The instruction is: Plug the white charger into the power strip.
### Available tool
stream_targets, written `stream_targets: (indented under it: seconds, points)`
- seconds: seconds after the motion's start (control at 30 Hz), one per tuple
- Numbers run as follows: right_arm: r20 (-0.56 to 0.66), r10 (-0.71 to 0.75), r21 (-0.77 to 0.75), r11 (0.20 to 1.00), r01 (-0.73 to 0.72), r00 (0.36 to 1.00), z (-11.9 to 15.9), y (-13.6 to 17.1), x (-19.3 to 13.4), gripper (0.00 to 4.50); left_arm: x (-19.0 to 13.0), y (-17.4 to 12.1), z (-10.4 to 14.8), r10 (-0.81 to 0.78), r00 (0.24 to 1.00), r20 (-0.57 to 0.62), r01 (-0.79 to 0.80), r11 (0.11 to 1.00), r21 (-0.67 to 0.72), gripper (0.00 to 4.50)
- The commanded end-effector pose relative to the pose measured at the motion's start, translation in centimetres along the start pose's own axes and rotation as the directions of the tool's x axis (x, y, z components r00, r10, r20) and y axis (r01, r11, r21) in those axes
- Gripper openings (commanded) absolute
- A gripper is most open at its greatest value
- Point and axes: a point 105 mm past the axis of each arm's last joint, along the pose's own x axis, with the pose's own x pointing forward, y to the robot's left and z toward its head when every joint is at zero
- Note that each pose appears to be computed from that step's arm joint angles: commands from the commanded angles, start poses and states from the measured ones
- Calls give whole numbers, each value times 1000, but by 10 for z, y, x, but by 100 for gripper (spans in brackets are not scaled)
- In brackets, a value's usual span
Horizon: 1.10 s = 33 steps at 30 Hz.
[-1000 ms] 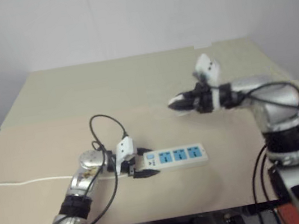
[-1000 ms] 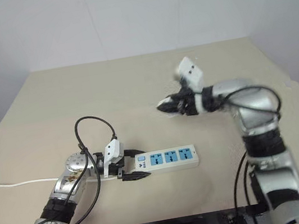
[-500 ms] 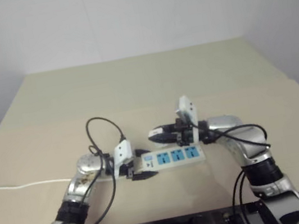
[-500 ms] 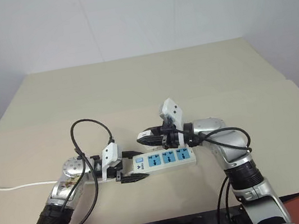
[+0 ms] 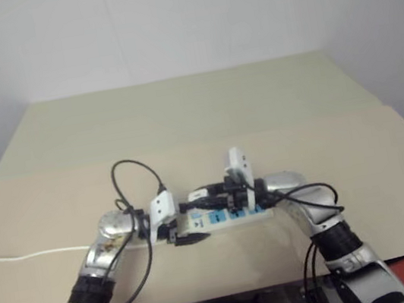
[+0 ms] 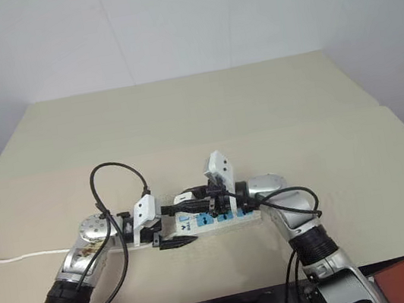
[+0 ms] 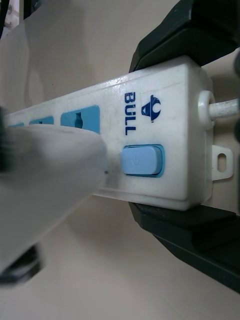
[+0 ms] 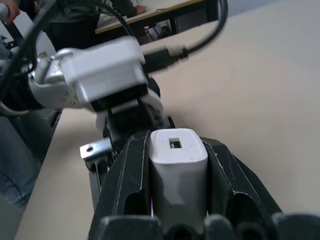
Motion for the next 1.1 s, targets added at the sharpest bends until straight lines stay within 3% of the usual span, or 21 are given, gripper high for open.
stream_targets:
  seconds: [0.03, 0.33, 0.83, 1.1]
  points:
    - [-16, -40, -33, 999, 39, 999, -8, -10, -9, 120, -11, -3, -13, -1, 998, -68, -1, 1000, -26, 329]
    - [-49, -22, -54, 998, 19, 999, -19, -12, -23, 120, -13, -5, -13, 10, 997, -73, -11, 1000, -24, 329]
    - [-208, 36, -138, 988, -65, 978, -47, -12, -60, 120, -23, -6, -17, 48, 995, -88, -50, 999, -19, 329]
    - [-206, 164, -214, 954, -208, 965, -27, -2, -21, 120, -19, -4, -16, 50, 995, -82, -51, 999, -14, 329]
